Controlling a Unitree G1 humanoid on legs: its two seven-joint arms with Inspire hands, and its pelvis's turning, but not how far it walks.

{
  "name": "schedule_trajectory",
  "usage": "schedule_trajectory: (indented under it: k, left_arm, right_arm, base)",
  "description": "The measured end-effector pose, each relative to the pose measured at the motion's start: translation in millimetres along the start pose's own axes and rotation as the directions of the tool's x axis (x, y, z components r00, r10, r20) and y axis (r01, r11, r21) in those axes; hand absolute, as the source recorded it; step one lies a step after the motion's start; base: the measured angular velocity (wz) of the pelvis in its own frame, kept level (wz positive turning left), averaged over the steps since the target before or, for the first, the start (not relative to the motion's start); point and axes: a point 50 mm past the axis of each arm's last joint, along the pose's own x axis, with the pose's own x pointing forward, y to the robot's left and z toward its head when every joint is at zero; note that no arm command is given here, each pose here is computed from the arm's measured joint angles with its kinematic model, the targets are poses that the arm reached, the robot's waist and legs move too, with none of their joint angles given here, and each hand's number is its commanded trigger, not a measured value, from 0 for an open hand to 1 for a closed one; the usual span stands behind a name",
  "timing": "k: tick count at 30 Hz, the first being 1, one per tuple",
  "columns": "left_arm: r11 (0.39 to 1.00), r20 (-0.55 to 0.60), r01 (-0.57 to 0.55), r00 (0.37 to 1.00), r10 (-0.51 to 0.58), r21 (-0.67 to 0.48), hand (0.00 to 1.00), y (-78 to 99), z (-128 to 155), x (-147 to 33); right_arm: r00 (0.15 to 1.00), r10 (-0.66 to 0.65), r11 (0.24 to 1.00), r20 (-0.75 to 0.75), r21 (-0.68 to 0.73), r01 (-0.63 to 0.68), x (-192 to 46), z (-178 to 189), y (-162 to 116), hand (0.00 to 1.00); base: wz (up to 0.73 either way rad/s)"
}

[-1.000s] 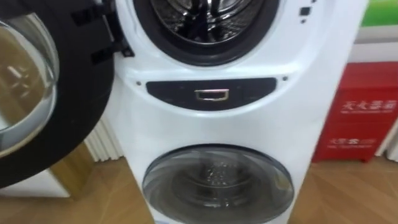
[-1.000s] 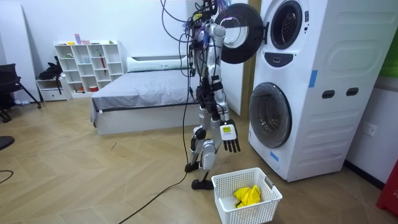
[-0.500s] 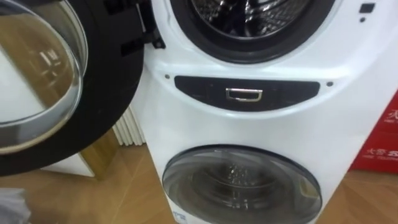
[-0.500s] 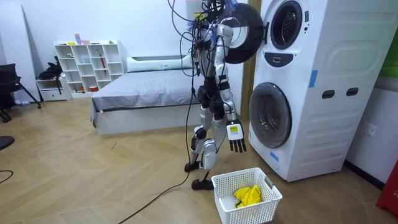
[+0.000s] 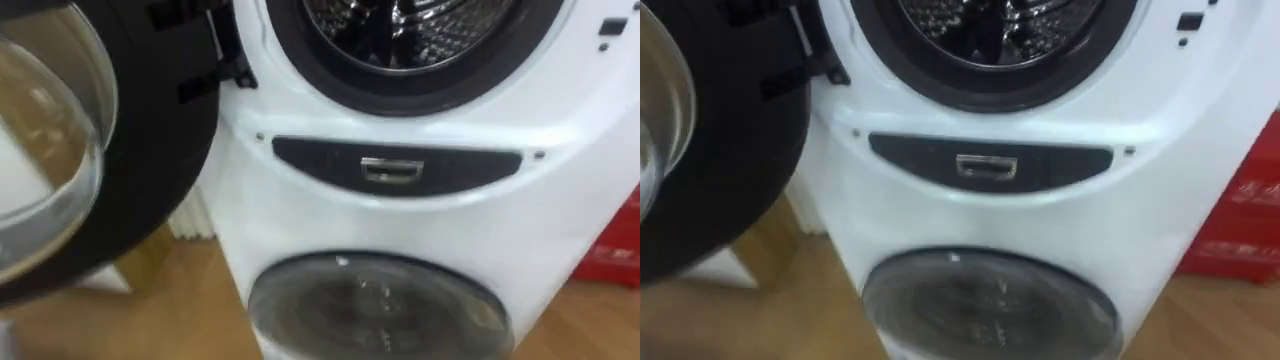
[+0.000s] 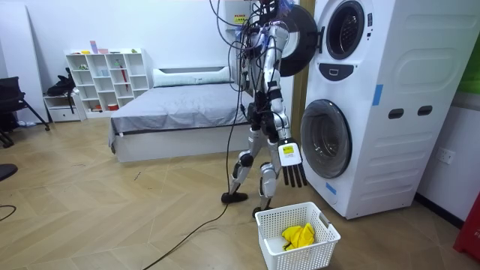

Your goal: Pick clothes from washing machine

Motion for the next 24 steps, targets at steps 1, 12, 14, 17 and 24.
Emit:
schedule_trajectory:
  k: [1, 12, 14, 17, 24]
  left_arm:
    - [1.0, -0.016, 0.005, 1.0, -0.005, 0.002, 0.0, -1.9, -2.9, 0.2]
    - [0.998, -0.002, 0.06, 0.998, -0.06, 0.013, 0.0, -27.1, -0.5, -4.3]
    - [0.993, 0.008, 0.102, 0.995, -0.102, 0.052, 0.0, -35.8, -1.0, -7.0]
    - [0.977, 0.068, 0.195, 0.977, -0.201, 0.087, 0.0, -56.4, 9.3, -16.2]
    - [0.882, 0.271, 0.47, 0.856, -0.441, -0.048, 0.0, -113.3, 32.5, -81.5]
  right_arm:
    - [1.0, -0.019, 1.0, -0.001, 0.005, 0.019, -0.5, -2.1, -5.2, 0.0]
    - [0.999, -0.048, 0.999, -0.024, 0.022, 0.048, -1.8, -12.3, -13.2, 0.0]
    - [0.998, -0.048, 0.999, -0.027, 0.017, 0.048, -1.9, -12.8, -13.3, 0.0]
    - [0.999, -0.037, 0.999, -0.018, 0.002, 0.037, -1.4, -9.6, -10.3, 0.0]
    - [0.997, 0.063, 0.995, -0.049, -0.068, -0.066, -0.3, -7.9, 15.9, 0.0]
  base:
    - [0.5]
    - [0.06]
    - [0.12]
    - [0.1]
    - [0.41]
